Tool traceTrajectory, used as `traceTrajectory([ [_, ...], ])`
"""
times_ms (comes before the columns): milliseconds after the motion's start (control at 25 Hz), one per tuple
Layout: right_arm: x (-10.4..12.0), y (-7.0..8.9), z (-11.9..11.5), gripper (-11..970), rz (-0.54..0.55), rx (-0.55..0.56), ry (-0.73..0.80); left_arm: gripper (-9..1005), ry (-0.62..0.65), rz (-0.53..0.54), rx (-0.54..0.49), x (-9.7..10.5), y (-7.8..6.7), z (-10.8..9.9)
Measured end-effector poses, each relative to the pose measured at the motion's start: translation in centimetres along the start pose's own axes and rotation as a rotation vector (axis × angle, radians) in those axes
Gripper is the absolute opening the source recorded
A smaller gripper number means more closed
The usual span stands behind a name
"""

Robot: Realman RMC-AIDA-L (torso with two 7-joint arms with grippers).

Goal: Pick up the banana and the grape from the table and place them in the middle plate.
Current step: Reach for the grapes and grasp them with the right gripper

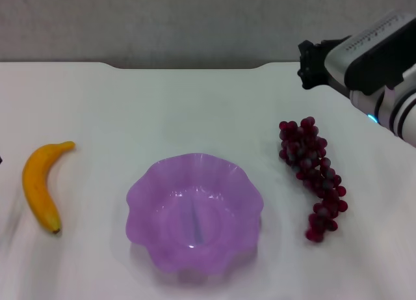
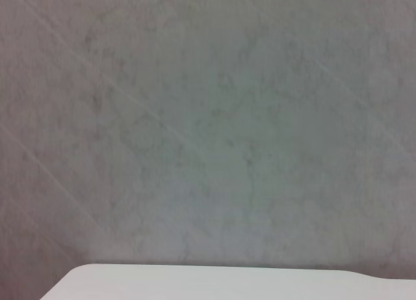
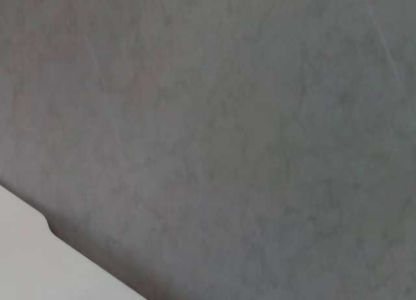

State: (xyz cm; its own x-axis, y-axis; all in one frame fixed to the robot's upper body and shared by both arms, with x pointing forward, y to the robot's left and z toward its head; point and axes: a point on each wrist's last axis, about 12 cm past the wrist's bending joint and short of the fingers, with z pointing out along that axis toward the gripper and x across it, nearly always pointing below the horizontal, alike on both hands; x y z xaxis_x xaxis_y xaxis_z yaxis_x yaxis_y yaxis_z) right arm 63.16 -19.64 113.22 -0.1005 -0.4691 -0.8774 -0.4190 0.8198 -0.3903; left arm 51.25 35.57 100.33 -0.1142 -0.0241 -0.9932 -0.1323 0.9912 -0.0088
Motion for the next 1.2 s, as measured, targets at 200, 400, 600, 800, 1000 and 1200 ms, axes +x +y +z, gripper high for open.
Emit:
traceTrajectory([
  [200,0.8,-0.1,-0.3,21,0.005,0.007,0.016,849,0.0,-0.006,-0.014,0.1,0.3,-0.2],
  [400,1.6,-0.5,-0.8,10,0.022,0.048,0.001,850,-0.002,-0.007,-0.012,0.0,0.2,-0.1],
  [600,3.7,-0.6,-1.1,76,0.065,0.071,0.04,851,-0.003,-0.006,-0.008,-0.1,0.1,0.0],
  [800,6.1,-0.2,-0.8,292,0.108,0.05,0.136,850,-0.007,-0.005,0.0,-0.1,-0.1,0.0],
  [1000,7.8,0.3,-0.2,493,0.106,0.005,0.249,850,-0.009,-0.005,0.004,-0.1,-0.2,0.1],
  [1200,9.2,0.6,0.0,642,0.108,-0.015,0.322,850,-0.01,-0.006,0.005,-0.1,-0.3,0.1],
])
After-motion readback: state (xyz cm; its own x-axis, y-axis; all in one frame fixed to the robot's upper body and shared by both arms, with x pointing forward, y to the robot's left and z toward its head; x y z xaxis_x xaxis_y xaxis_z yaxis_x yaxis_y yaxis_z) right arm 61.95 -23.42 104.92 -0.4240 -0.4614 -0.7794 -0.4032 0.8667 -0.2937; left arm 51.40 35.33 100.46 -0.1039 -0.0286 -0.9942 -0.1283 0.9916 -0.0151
